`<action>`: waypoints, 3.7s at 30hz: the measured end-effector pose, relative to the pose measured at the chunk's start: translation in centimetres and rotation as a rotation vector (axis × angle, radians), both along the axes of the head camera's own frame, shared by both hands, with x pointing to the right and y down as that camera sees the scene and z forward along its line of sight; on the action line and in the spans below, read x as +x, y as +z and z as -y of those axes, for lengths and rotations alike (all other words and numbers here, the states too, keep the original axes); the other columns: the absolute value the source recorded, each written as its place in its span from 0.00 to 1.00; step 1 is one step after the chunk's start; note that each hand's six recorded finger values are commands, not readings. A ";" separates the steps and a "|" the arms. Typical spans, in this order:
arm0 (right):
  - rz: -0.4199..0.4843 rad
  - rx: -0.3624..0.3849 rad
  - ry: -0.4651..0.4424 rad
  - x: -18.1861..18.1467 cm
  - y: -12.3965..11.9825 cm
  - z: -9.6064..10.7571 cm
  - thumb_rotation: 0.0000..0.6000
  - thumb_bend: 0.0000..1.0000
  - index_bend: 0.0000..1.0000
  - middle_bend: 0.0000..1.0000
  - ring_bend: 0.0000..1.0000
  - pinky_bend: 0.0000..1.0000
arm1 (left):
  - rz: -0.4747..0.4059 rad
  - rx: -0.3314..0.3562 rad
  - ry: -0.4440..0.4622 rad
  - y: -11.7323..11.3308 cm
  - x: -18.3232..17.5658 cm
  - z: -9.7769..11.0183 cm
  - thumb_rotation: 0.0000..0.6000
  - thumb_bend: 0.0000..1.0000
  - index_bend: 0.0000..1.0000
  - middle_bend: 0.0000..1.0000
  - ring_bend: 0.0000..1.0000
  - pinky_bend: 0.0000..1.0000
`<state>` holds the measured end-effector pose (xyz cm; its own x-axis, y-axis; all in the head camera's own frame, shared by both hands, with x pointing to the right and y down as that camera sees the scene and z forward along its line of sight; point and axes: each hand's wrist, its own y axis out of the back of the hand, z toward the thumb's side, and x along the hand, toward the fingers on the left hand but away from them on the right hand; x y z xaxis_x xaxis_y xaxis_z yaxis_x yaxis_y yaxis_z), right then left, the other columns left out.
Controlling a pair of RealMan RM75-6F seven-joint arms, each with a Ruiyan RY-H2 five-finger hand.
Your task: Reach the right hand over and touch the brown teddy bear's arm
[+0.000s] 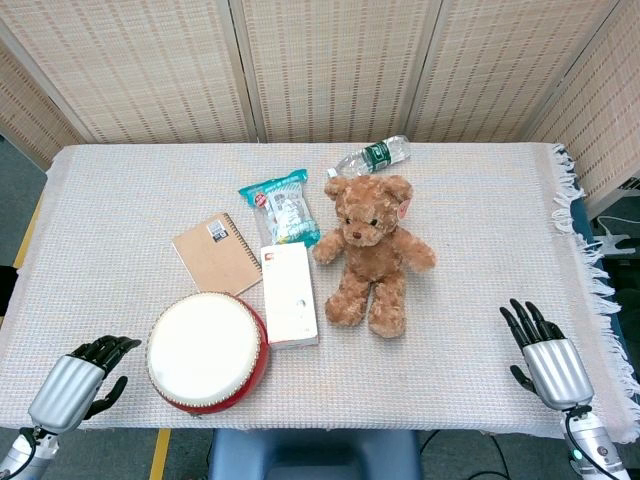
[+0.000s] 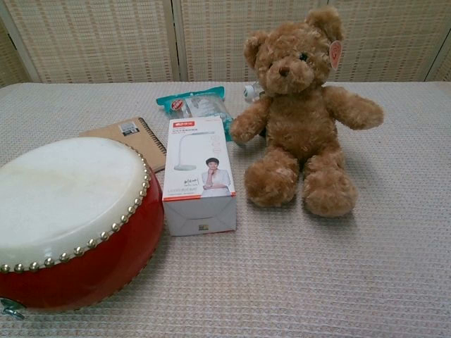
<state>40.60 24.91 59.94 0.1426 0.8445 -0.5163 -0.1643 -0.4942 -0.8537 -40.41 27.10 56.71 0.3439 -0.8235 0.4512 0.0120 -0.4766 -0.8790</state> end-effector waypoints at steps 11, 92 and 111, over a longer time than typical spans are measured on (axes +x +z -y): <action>0.058 0.060 0.013 -0.4 0.0 1.1 1.00 0.11 0.08 0.02 0.00 0.31 | 0.001 0.005 0.005 -0.2 0.1 -0.1 1.00 0.43 0.22 0.26 0.24 0.46; -0.075 0.450 -0.179 -12.1 12.0 16.0 1.00 0.11 0.68 0.42 0.37 0.76 | -0.024 -0.045 0.005 -0.3 0.1 -0.4 1.00 0.43 0.23 0.27 0.25 0.47; -0.078 0.480 -0.170 -11.8 11.4 16.1 1.00 0.11 0.68 0.42 0.37 0.76 | -0.023 -0.043 0.003 -0.3 0.1 -0.4 1.00 0.43 0.23 0.28 0.25 0.47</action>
<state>28.81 8.84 71.34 0.2753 0.9570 -0.0910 -0.2807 -0.0106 -0.9598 -40.36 27.48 56.40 0.3564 -0.8026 0.4783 -0.0064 -0.5140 -0.8577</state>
